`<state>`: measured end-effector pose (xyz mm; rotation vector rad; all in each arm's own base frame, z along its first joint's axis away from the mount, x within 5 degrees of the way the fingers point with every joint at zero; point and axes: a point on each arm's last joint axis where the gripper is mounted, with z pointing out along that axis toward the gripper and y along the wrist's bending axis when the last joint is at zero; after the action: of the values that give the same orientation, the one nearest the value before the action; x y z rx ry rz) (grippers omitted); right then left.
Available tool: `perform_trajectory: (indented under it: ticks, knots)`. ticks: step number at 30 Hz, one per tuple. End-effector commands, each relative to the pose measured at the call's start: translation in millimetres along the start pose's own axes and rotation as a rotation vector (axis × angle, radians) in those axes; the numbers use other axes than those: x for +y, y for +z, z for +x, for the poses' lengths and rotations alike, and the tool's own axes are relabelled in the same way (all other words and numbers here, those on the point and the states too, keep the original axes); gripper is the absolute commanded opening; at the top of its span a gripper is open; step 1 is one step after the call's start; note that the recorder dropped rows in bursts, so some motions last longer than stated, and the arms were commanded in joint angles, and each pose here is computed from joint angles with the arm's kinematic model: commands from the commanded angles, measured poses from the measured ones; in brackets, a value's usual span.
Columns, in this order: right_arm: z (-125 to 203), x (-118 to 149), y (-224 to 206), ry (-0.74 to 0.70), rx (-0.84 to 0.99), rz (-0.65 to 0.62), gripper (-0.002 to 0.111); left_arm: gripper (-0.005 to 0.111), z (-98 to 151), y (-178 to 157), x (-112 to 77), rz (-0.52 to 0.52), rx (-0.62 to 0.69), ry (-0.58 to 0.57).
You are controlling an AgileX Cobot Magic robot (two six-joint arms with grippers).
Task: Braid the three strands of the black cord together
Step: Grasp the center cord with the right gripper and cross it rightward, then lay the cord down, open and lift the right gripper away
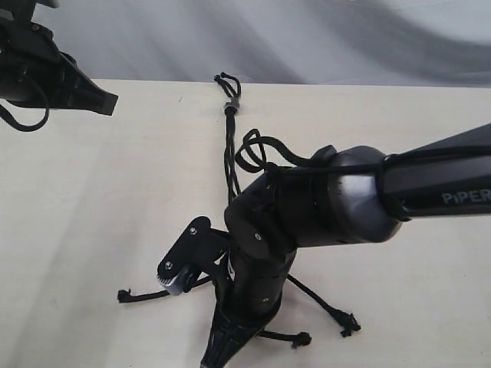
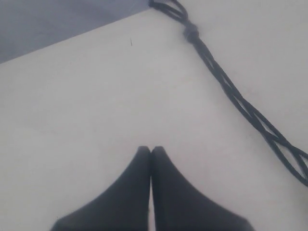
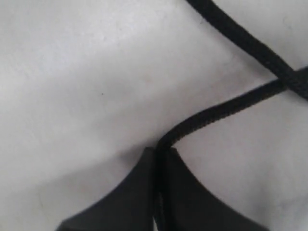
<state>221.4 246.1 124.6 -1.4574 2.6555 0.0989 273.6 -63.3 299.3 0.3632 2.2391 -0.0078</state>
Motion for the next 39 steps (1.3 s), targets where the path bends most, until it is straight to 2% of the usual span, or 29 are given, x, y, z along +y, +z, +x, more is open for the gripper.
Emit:
perform_trajectory:
  ticks: [1,5,8,14,16,19,21,23,25,32,39]
  knots:
    - [-2,-12,-24,-0.144,-0.035,0.132,0.0,0.0,1,-2,1.3,-0.005,-0.001,-0.007]
    - [-1,-28,-34,-0.359,0.006,0.32,0.0,0.0,1,-2,1.3,-0.005,-0.001,-0.007]
    - [-4,-39,-23,-0.515,0.065,0.428,0.0,0.0,1,-2,1.3,-0.005,-0.001,-0.007]
    - [6,-76,21,-0.467,0.114,0.388,0.0,0.0,1,-2,1.4,-0.005,0.003,-0.007]
    - [7,-74,24,-0.433,0.117,0.365,0.0,0.0,1,-2,1.4,-0.005,0.003,-0.007]
    - [7,-53,26,-0.409,0.14,0.28,0.0,0.0,1,-2,1.3,-0.005,0.001,-0.007]
    - [9,-22,26,-0.515,0.198,0.157,0.0,0.0,1,-2,1.3,-0.005,0.001,-0.007]
    - [6,11,20,-0.633,0.178,0.038,0.0,0.0,1,-2,1.3,-0.005,0.001,-0.007]
    - [1,23,6,-0.688,0.111,0.041,0.0,0.0,1,-2,1.3,-0.005,0.001,-0.007]
    - [-2,-2,-29,-0.591,-0.017,0.11,0.0,0.0,1,-2,1.3,-0.005,0.001,-0.007]
    - [7,-27,-19,-0.445,0.032,0.096,0.0,0.0,1,-2,1.3,-0.005,0.001,-0.007]
